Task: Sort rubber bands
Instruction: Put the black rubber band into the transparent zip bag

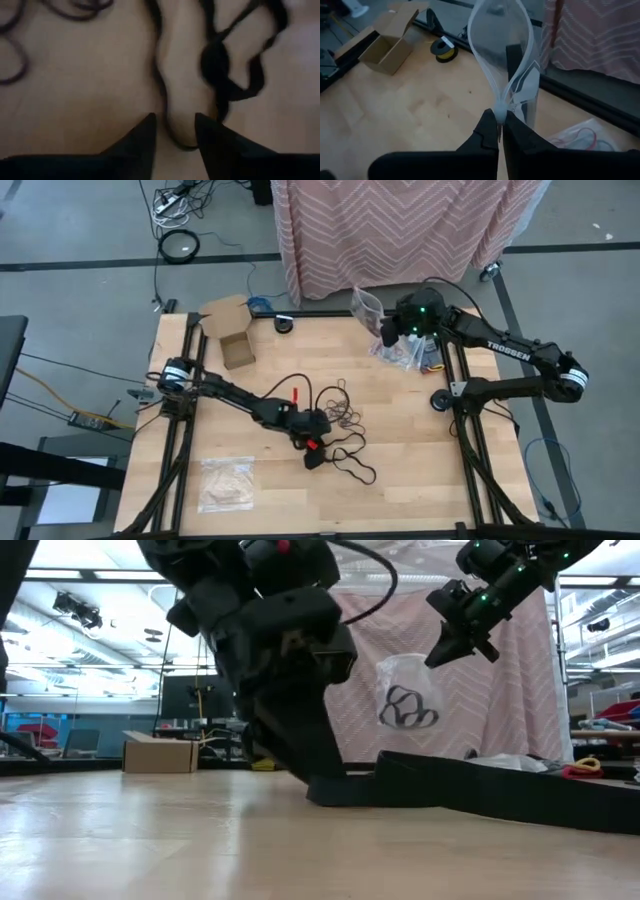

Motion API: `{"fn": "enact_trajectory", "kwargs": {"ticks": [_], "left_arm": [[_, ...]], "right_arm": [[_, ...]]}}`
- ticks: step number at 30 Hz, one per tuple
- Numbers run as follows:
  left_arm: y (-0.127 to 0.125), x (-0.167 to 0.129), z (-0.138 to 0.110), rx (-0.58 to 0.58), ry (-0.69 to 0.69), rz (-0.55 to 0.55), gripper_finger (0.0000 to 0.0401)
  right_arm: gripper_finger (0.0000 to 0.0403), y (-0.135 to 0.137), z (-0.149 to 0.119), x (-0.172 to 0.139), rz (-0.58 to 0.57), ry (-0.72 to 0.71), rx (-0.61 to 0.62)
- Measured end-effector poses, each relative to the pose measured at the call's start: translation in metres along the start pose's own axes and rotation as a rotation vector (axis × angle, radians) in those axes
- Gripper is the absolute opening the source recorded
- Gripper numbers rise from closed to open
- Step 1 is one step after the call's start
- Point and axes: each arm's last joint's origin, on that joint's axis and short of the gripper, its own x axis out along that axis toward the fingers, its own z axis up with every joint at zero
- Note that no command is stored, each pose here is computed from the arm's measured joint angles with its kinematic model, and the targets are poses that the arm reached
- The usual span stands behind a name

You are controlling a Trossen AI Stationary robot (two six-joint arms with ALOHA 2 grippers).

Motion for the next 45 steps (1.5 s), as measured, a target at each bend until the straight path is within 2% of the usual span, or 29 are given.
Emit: {"fn": "enact_trajectory", "kwargs": {"ticks": [3, 4, 12, 15, 17, 20, 25, 27, 31, 35, 38, 41, 43, 45], "left_arm": [[0.002, -0.014, 0.010, 0.020, 0.012, 0.047, 0.0033], [0.002, -0.021, 0.016, 0.030, 0.002, 0.060, 0.0017], [0.001, -0.103, 0.063, 0.153, -0.135, 0.230, 0.0003], [0.003, -0.121, 0.075, 0.147, -0.179, 0.210, 0.0002], [0.006, -0.115, 0.074, 0.086, -0.139, 0.160, 0.0003], [0.013, -0.089, 0.067, 0.007, -0.037, 0.153, 0.0017], [0.013, -0.058, 0.060, -0.021, 0.077, 0.006, 0.0072], [0.011, -0.046, 0.055, -0.017, 0.104, -0.015, 0.0102], [0.005, -0.029, 0.045, 0.012, 0.123, 0.036, 0.0158], [0.000, -0.009, 0.030, 0.048, 0.144, 0.120, 0.0190], [-0.003, 0.003, 0.025, 0.063, 0.143, 0.118, 0.0193], [-0.005, 0.007, 0.023, 0.068, 0.142, 0.128, 0.0176], [-0.004, 0.007, 0.022, 0.074, 0.142, 0.151, 0.0147], [-0.003, 0.006, 0.021, 0.098, 0.155, 0.171, 0.0101]], "right_arm": [[0.0000, 0.000, -0.002, 0.000, 0.012, 0.027, 0.000], [0.0000, 0.000, -0.003, 0.000, 0.015, 0.037, -0.001], [0.0000, 0.007, -0.006, 0.000, 0.134, 0.085, -0.014], [0.0000, 0.010, -0.008, -0.001, 0.145, 0.101, -0.022], [0.0000, 0.010, -0.010, -0.001, 0.142, 0.114, -0.022], [0.0000, 0.009, -0.012, -0.001, 0.131, 0.140, -0.021], [0.0000, 0.009, -0.013, -0.001, 0.129, 0.144, -0.021], [0.0000, 0.009, -0.013, -0.001, 0.125, 0.144, -0.021], [0.0000, 0.008, -0.013, -0.001, 0.116, 0.145, -0.022], [0.0000, 0.008, -0.014, -0.001, 0.112, 0.149, -0.023], [0.0000, 0.008, -0.014, -0.001, 0.106, 0.150, -0.023], [0.0000, 0.008, -0.014, -0.001, 0.104, 0.150, -0.023], [0.0000, 0.008, -0.014, -0.001, 0.102, 0.155, -0.023], [0.0000, 0.008, -0.014, -0.001, 0.102, 0.156, -0.023]]}}
